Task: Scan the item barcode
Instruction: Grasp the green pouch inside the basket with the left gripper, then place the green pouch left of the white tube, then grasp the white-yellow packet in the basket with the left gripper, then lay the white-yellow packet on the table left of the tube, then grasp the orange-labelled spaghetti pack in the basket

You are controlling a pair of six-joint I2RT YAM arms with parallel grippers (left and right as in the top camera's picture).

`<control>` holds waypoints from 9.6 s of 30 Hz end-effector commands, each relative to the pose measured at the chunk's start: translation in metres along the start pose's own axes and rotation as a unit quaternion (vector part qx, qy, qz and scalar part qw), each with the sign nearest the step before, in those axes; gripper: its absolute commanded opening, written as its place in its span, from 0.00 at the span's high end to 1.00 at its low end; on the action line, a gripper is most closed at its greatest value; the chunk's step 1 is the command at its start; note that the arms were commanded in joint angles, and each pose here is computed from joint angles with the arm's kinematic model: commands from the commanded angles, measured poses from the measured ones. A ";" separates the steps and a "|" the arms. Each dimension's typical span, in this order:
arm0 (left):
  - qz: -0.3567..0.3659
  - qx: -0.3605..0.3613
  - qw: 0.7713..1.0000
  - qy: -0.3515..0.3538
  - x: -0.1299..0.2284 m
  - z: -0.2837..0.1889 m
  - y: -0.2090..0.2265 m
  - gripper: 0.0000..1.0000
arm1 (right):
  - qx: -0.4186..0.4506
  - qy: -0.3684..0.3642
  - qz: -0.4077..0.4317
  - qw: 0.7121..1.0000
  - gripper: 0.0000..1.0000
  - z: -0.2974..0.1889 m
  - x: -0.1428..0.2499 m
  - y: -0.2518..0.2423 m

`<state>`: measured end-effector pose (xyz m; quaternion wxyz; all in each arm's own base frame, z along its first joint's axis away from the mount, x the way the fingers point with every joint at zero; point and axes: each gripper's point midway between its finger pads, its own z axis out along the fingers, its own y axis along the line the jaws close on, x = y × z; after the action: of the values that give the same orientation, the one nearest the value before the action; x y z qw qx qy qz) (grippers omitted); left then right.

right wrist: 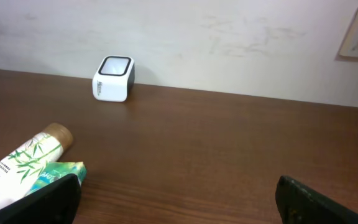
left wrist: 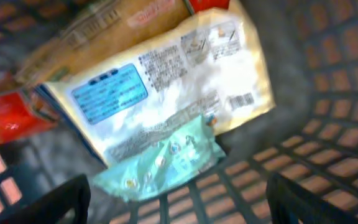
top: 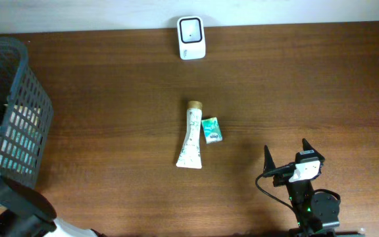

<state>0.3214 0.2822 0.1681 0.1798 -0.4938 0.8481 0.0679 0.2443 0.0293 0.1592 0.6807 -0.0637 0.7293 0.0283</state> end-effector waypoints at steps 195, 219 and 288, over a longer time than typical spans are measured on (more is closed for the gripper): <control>0.230 0.194 0.953 0.035 0.257 -0.015 -0.152 1.00 | -0.009 -0.001 0.003 1.000 0.02 0.000 0.001 0.004; 0.348 0.220 0.911 0.030 0.320 -0.033 -0.196 0.12 | -0.009 -0.001 0.003 1.000 0.02 0.000 0.001 0.004; 0.279 -0.058 0.958 0.016 -0.030 0.154 0.047 1.00 | -0.009 -0.001 0.003 1.000 0.02 0.000 0.001 0.004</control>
<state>0.3287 0.3848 0.0535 0.1057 -0.2136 0.9511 0.1966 0.2443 0.0293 0.1593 0.6808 -0.0636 0.7292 0.0284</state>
